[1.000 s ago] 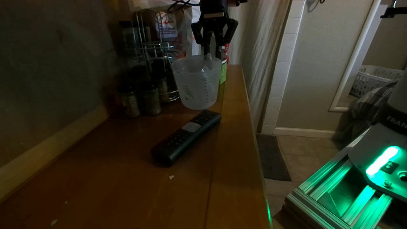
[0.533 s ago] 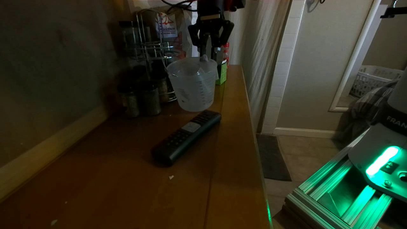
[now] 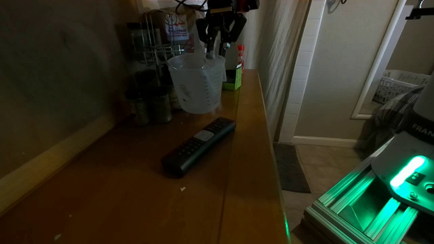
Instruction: Pick up the clear jar and move it to the left
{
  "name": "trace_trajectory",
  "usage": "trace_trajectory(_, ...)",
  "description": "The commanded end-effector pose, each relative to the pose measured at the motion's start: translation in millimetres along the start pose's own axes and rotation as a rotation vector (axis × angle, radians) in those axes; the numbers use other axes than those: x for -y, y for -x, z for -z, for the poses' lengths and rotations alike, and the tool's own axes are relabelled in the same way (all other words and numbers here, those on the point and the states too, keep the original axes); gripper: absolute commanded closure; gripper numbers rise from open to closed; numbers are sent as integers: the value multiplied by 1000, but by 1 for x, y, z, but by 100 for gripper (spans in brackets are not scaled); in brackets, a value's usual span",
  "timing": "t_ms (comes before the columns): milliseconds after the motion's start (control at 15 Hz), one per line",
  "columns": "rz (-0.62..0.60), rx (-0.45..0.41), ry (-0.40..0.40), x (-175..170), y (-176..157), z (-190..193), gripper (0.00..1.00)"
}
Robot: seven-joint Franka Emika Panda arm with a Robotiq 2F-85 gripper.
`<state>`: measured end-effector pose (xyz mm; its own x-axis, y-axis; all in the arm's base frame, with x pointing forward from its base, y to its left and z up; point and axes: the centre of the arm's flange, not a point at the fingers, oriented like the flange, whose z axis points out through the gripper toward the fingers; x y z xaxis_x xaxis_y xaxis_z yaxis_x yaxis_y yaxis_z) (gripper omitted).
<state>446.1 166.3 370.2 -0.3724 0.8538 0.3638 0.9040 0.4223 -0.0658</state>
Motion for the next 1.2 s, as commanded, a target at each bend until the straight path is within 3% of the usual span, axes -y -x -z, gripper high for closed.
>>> trace_trajectory(0, 17, -65, 11, -6, -10, 17, 90)
trace_trajectory(467, 78, -105, -11, -9, -48, 3, 90)
trace_trajectory(1133, 244, -255, -22, -10, -95, -20, 90)
